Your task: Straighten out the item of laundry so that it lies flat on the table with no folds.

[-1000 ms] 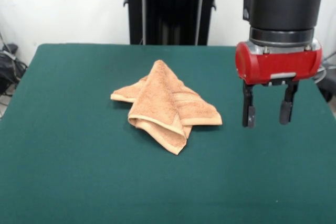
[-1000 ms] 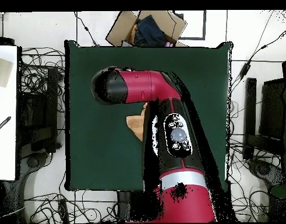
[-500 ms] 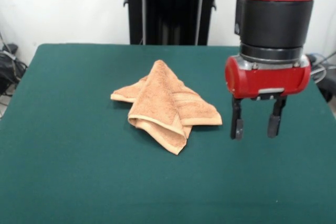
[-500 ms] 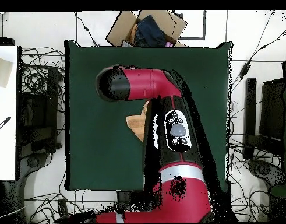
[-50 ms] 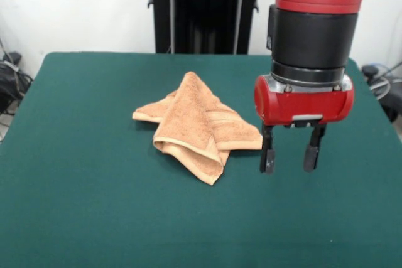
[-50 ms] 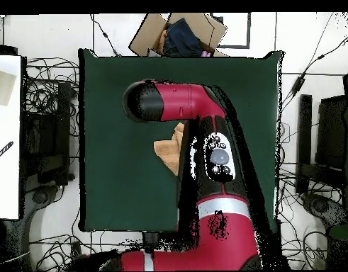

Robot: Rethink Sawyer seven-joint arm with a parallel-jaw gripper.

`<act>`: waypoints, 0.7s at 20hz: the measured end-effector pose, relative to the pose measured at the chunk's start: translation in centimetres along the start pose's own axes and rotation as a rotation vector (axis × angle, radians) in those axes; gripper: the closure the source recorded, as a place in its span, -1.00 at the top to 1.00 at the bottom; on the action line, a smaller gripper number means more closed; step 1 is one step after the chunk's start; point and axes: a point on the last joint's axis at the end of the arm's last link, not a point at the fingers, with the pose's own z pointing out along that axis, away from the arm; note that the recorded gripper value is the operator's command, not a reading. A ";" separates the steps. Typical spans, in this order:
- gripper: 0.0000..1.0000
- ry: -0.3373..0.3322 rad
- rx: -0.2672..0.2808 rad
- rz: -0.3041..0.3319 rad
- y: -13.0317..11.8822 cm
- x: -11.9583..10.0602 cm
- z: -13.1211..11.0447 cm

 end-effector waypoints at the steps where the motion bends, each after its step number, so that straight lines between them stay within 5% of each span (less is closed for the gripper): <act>1: 1.00 0.001 0.000 0.000 0.0 0.0 0.1; 14: 1.00 0.005 0.042 0.014 -2.4 0.3 0.5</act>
